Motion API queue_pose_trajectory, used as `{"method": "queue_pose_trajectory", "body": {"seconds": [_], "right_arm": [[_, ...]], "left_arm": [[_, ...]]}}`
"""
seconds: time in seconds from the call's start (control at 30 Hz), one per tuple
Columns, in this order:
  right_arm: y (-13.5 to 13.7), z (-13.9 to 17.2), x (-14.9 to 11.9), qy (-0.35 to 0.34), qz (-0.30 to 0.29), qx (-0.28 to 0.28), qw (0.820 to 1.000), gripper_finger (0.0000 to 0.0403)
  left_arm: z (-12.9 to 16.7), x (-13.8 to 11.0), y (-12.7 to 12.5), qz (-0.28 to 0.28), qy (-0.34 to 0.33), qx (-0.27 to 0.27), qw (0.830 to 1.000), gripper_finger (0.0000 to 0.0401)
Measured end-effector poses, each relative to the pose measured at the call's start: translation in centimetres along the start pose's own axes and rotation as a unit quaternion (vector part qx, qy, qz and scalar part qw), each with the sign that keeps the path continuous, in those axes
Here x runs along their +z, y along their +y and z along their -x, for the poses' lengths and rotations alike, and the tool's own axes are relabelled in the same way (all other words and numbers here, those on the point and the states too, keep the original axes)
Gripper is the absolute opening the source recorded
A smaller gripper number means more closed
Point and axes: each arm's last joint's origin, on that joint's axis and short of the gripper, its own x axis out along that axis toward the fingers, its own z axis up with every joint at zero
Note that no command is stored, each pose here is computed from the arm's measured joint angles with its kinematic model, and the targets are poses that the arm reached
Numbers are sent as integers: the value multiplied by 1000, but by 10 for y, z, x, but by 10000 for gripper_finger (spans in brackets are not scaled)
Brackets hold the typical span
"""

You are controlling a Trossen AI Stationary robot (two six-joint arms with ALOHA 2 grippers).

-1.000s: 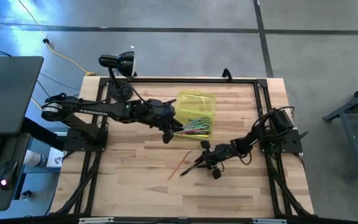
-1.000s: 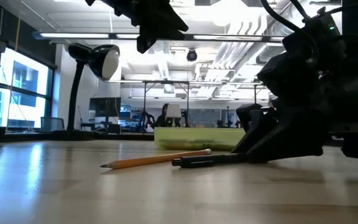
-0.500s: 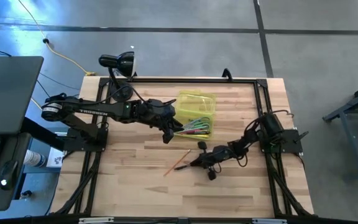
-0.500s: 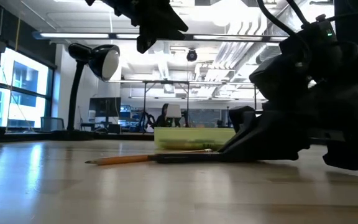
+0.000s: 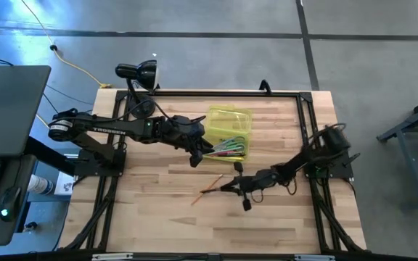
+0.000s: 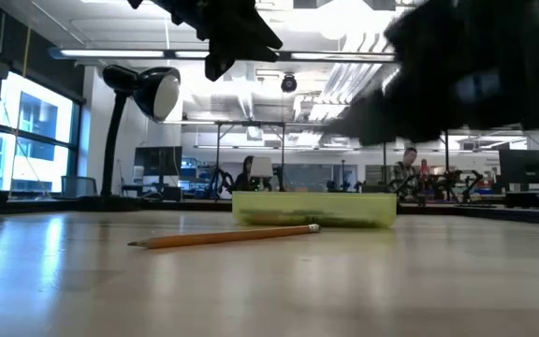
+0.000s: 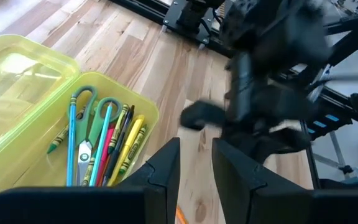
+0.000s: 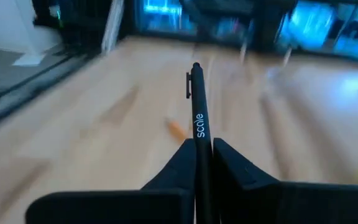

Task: Pick & place school supplies into a supply box
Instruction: Put the black pen into the yellow supply box

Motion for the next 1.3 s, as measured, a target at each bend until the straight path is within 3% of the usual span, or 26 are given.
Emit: {"method": "queue_pose_trajectory", "body": {"seconds": [0.13, 0.23, 0.3, 0.53, 0.7, 0.93, 1.3], "right_arm": [[-11, 14, 33, -6, 60, -88, 994, 12], [-30, 26, 46, 37, 105, -183, 977, 14], [-46, 34, 51, 66, 113, -209, 969, 19], [-104, 41, 31, 154, 22, -199, 968, 15], [-123, 36, 9, 193, 23, -200, 960, 20], [-132, 29, -12, 211, 13, -186, 959, 33], [-135, 28, -11, 201, 17, -210, 956, 90]], "left_arm": [[0, 0, 0, 0, 0, 0, 1000, 122], [0, 0, 0, 3, 0, 0, 1000, 122], [0, 0, 0, 6, 0, 0, 1000, 122], [0, 0, 0, 16, -1, 0, 1000, 122], [0, 0, 0, 28, -1, 0, 1000, 122], [0, 0, 0, 28, -1, 0, 1000, 122], [0, 0, 0, 28, -1, 0, 1000, 122]]}}
